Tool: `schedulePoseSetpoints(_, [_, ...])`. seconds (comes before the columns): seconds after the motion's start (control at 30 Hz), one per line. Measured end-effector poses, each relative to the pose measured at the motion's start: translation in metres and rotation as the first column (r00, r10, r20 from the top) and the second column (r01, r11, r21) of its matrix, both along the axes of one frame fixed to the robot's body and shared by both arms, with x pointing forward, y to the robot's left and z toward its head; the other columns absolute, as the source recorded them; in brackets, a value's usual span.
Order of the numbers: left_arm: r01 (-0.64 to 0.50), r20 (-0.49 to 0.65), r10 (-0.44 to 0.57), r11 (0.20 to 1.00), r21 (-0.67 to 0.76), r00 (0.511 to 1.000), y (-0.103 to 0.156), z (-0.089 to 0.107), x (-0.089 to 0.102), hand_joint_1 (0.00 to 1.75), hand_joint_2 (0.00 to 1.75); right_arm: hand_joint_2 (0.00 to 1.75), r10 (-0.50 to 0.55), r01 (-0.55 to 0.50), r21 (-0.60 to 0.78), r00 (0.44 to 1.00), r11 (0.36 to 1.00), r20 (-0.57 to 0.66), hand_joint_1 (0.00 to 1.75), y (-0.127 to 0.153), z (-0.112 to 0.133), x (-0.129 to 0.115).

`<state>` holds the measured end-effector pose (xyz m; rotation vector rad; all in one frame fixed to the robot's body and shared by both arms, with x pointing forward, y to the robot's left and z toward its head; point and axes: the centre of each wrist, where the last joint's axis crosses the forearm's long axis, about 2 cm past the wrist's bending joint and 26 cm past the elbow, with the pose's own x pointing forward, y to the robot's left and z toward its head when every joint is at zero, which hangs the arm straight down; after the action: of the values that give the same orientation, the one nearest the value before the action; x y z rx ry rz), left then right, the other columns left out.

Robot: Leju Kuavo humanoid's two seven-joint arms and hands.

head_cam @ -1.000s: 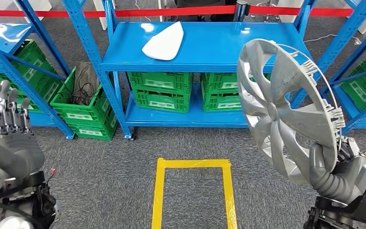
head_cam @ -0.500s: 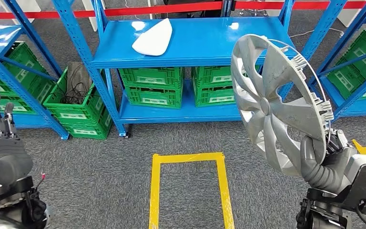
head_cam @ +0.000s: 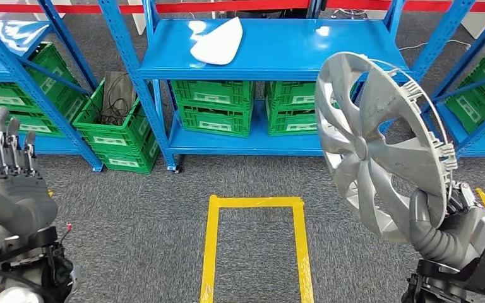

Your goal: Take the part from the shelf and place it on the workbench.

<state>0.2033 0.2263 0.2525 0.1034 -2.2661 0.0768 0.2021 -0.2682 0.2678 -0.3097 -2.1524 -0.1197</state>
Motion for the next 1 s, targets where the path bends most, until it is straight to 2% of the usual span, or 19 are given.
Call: schedulePoseSetpoints(1.0, [-0.001, 0.004, 0.001, 1.000, 0.004, 1.000, -0.0002, 0.0004, 0.0002, 0.00, 0.00, 1.75, -0.001, 0.001, -0.004, 1.000, 1.000, 0.000, 1.75, 0.0000, 0.0000, 0.0007])
